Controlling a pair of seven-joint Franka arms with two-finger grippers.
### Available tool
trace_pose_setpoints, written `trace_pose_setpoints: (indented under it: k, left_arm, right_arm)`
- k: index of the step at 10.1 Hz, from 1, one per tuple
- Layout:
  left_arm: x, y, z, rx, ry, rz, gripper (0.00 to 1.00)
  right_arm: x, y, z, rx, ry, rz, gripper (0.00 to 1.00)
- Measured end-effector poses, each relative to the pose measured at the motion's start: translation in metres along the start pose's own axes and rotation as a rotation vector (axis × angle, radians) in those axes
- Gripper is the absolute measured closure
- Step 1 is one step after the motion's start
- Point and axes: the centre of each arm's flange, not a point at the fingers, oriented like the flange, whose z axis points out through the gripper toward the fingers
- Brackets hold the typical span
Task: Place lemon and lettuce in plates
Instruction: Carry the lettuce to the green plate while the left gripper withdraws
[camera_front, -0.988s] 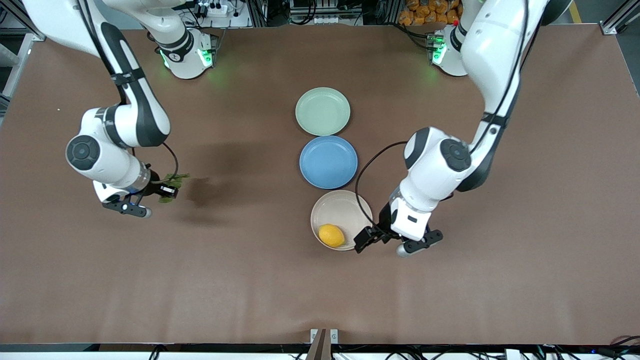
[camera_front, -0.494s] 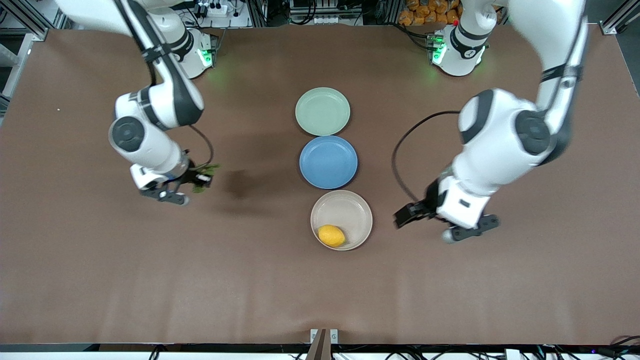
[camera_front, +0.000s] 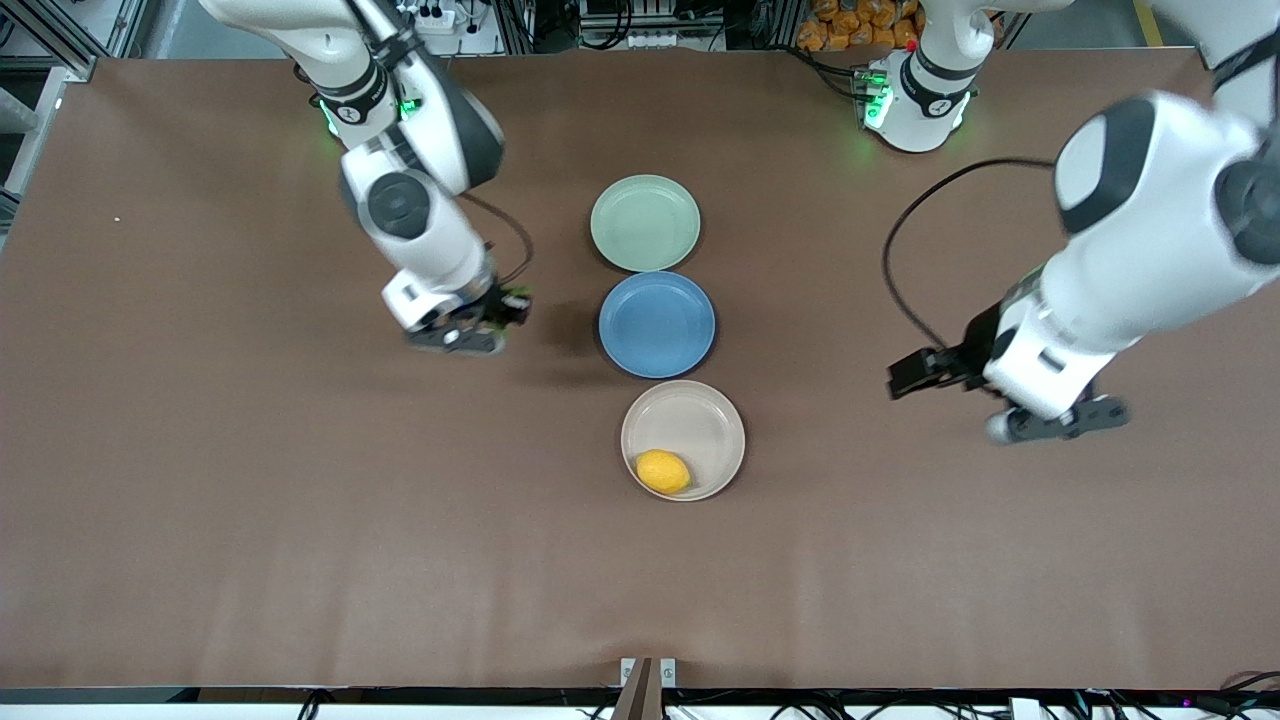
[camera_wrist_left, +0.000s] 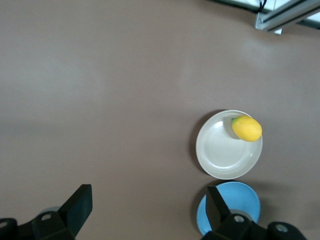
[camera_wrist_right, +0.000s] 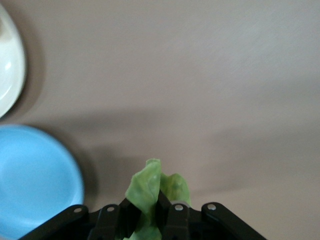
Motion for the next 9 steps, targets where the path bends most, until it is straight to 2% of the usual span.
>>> trace_pose_setpoints:
  k: [1, 3, 5, 7, 9]
  left_arm:
    - [-0.009, -0.005, -0.025, 0.034, 0.026, 0.008, 0.00]
    - [-0.011, -0.039, -0.061, 0.054, 0.058, -0.034, 0.00]
    - [-0.002, -0.087, -0.075, 0.068, 0.057, -0.022, 0.00]
    - [-0.006, -0.101, -0.089, 0.072, 0.066, -0.007, 0.00]
    - [-0.015, -0.120, -0.103, 0.082, 0.070, 0.043, 0.00]
  right_arm:
    - [-0.023, -0.024, 0.002, 0.000, -0.006, -0.018, 0.90]
    - [-0.070, -0.065, 0.007, -0.006, -0.018, -0.061, 0.90]
    - [-0.126, -0.101, 0.023, -0.031, -0.036, -0.117, 0.90]
    - [-0.176, -0.125, 0.051, -0.094, -0.015, -0.143, 0.90]
    - [-0.196, -0.136, 0.082, -0.118, 0.004, -0.146, 0.90]
